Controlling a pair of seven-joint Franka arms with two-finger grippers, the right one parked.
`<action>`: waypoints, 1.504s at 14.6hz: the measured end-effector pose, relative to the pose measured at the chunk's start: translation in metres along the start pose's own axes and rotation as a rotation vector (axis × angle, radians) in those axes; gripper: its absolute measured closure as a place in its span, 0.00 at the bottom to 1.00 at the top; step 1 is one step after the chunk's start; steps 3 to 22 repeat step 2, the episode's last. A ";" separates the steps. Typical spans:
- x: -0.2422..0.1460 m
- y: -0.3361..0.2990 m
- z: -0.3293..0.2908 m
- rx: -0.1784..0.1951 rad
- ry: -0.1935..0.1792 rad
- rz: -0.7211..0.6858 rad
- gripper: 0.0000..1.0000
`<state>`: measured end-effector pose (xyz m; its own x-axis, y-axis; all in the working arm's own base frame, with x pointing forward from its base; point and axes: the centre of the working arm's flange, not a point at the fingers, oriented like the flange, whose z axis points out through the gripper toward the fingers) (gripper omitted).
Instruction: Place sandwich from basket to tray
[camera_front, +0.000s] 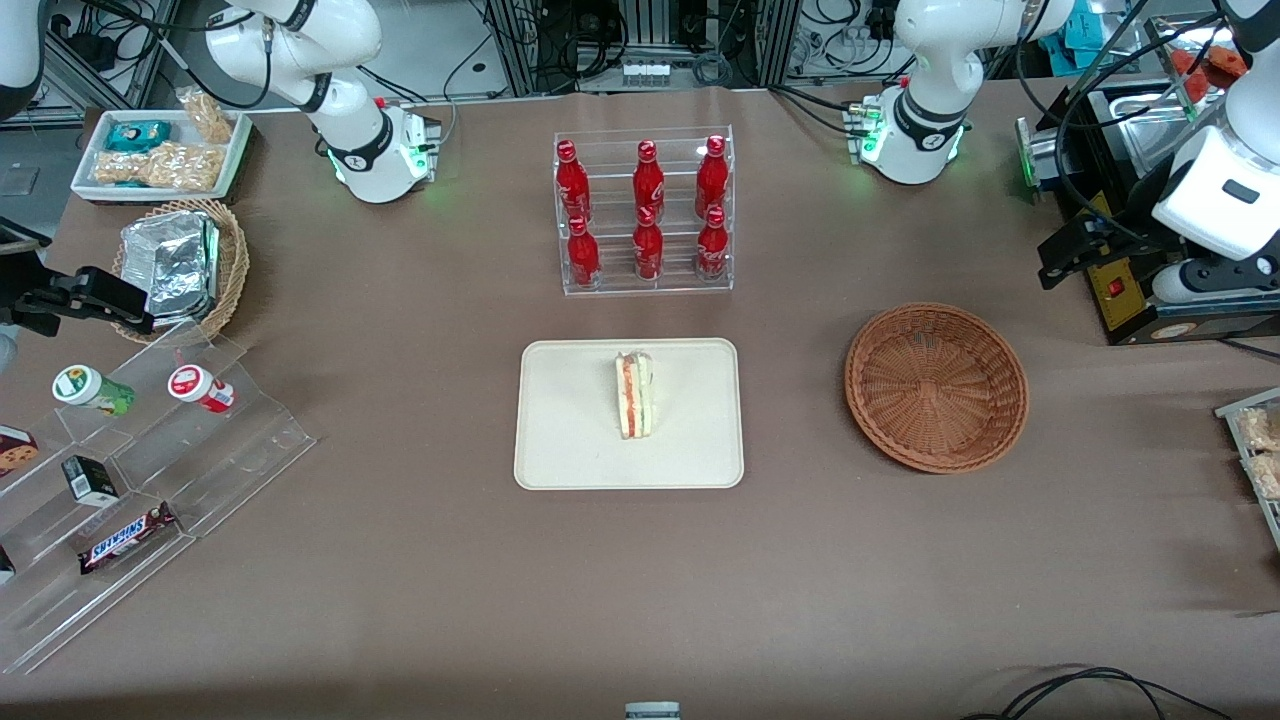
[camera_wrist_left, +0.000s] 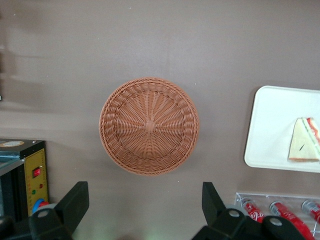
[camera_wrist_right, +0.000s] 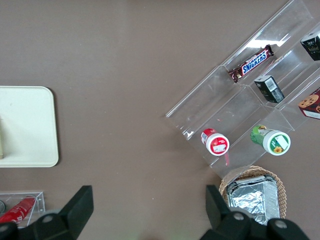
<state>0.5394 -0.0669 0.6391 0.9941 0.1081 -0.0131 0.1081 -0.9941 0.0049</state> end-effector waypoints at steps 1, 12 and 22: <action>0.000 0.000 0.000 -0.001 0.000 -0.006 0.00; 0.000 0.000 0.000 -0.001 0.001 -0.010 0.00; 0.000 0.000 0.000 -0.001 0.001 -0.010 0.00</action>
